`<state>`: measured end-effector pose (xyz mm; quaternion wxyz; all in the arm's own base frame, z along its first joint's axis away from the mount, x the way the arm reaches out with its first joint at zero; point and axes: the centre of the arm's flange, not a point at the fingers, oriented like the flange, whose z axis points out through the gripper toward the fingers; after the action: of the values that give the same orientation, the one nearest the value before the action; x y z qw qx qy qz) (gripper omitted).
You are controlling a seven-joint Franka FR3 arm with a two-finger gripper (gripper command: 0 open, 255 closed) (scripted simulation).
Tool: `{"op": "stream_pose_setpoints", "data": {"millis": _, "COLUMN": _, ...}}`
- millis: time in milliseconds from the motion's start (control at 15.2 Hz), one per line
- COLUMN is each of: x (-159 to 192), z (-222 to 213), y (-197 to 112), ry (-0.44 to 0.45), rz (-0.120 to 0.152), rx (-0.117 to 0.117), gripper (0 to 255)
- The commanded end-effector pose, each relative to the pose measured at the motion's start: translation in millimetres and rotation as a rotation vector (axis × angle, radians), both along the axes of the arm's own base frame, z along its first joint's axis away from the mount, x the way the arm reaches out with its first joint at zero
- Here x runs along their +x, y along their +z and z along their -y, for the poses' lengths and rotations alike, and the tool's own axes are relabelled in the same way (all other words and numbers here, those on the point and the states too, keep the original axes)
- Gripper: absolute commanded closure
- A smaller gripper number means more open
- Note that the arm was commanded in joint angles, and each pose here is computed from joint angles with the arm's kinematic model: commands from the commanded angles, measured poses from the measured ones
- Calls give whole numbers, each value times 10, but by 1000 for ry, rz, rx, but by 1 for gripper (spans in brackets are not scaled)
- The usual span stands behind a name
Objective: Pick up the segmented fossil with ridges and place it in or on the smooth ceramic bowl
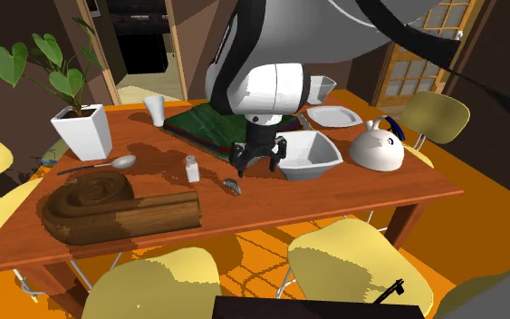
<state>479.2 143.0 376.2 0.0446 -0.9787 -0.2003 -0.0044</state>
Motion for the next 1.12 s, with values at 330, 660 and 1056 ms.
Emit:
{"op": "stream_pose_setpoints", "data": {"millis": 330, "x": 489, "z": -458, "y": -611, "ry": 76, "rz": 23, "rx": -4, "gripper": 0}}
{"op": "stream_pose_setpoints", "data": {"millis": 660, "x": 654, "z": -638, "y": -938, "ry": 103, "rz": 31, "rx": -5, "gripper": 0}}
{"op": "stream_pose_setpoints", "data": {"millis": 1056, "x": 657, "z": -663, "y": -1231, "ry": 103, "rz": 31, "rx": -5, "gripper": 0}}
